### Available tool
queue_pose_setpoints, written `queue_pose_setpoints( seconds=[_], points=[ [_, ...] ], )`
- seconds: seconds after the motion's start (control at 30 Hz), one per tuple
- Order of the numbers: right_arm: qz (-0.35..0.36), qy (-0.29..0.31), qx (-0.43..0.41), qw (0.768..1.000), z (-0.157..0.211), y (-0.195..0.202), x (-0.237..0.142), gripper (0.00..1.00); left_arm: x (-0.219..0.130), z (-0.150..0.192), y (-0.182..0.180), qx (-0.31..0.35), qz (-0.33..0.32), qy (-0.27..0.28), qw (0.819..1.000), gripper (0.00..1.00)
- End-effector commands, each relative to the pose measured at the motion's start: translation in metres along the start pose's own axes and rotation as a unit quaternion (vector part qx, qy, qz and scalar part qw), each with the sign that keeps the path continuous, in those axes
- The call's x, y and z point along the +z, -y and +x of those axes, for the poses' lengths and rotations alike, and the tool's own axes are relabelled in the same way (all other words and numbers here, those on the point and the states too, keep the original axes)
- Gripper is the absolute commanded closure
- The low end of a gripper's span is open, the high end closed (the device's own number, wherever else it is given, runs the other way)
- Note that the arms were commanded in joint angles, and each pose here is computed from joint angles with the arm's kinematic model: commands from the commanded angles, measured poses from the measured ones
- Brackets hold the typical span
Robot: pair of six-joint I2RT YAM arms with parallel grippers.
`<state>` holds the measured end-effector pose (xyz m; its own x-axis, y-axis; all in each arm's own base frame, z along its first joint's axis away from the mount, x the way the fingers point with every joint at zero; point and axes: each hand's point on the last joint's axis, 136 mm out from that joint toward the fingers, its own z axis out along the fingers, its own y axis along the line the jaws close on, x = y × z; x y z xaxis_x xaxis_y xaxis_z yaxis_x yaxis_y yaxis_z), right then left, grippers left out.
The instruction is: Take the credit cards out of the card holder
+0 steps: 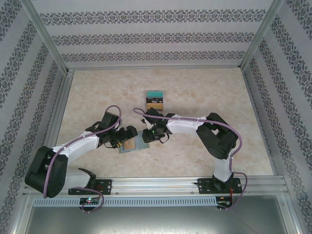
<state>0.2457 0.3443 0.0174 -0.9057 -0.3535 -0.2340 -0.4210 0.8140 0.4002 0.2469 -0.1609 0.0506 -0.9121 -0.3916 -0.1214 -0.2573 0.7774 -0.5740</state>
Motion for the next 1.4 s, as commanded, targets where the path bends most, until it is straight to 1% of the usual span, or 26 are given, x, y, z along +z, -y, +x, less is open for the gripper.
queue_pose_setpoints(
  seconds=[0.0, 0.33, 0.63, 0.8, 0.9, 1.0, 1.27, 1.37],
  points=[
    [0.011, -0.040, 0.007, 0.999, 0.023, 0.005, 0.022, 0.73, -0.006, 0.002, -0.017, -0.001, -0.037, 0.007, 0.999, 0.07],
    [0.008, -0.042, 0.006, 0.999, 0.023, 0.003, 0.024, 0.73, 0.007, 0.007, -0.012, -0.004, -0.018, -0.019, 1.000, 0.08],
    [0.006, -0.044, 0.005, 0.999, 0.023, 0.002, 0.024, 0.73, 0.012, 0.010, 0.003, 0.003, 0.024, -0.030, 0.999, 0.08],
    [0.007, -0.045, 0.005, 0.999, 0.024, 0.002, 0.025, 0.73, 0.011, 0.011, 0.009, 0.009, 0.040, -0.032, 0.999, 0.06],
    [0.007, -0.045, 0.005, 0.999, 0.024, 0.002, 0.025, 0.73, 0.010, 0.011, 0.015, 0.012, 0.054, -0.033, 0.998, 0.02],
    [0.007, -0.044, 0.005, 0.999, 0.024, 0.002, 0.025, 0.73, 0.009, 0.010, 0.021, 0.014, 0.068, -0.032, 0.997, 0.01],
    [0.006, -0.046, 0.005, 0.999, 0.024, 0.002, 0.025, 0.73, 0.008, 0.009, 0.030, 0.010, 0.098, -0.030, 0.995, 0.00],
    [0.006, -0.046, 0.006, 0.999, 0.024, 0.002, 0.025, 0.73, 0.002, 0.007, 0.039, 0.014, 0.118, -0.021, 0.993, 0.01]
  ],
)
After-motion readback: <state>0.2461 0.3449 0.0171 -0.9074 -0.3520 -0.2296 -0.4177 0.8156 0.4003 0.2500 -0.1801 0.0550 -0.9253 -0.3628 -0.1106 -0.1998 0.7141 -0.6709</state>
